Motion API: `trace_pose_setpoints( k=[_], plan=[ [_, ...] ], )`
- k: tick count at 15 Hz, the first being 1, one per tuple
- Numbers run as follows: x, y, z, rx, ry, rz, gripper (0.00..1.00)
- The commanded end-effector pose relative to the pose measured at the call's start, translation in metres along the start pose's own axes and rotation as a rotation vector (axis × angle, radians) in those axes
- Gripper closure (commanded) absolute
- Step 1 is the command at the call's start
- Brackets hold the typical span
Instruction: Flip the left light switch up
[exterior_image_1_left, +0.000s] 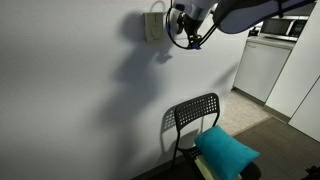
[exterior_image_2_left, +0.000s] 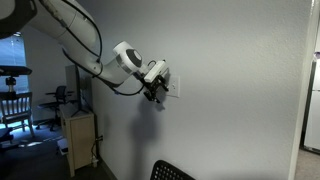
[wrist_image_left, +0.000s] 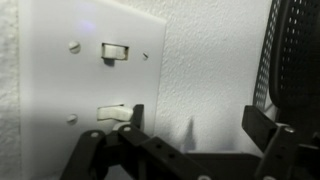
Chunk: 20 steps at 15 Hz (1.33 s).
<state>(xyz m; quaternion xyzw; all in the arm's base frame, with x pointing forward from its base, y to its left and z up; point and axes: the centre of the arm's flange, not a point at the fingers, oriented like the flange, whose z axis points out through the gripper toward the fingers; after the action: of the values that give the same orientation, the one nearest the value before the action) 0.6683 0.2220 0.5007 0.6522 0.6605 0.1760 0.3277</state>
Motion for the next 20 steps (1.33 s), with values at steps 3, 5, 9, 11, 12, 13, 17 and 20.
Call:
trace_pose_setpoints(
  k=[3,5,9,11,12,13,17,20],
  plan=[
    [0.004,0.033,-0.032,-0.095,-0.057,-0.006,0.00],
    [0.007,0.036,-0.040,-0.096,-0.071,-0.004,0.00],
    [0.009,0.043,-0.055,-0.110,-0.063,0.005,0.00],
    [0.005,0.036,-0.066,-0.067,-0.042,0.042,0.00],
    [0.001,0.030,-0.074,-0.045,-0.044,0.076,0.00],
    [-0.002,0.025,-0.081,-0.024,-0.034,0.104,0.00],
    [-0.017,0.004,-0.114,0.026,-0.057,0.260,0.00],
    [-0.011,0.022,-0.109,0.015,-0.054,0.275,0.00]
  ],
)
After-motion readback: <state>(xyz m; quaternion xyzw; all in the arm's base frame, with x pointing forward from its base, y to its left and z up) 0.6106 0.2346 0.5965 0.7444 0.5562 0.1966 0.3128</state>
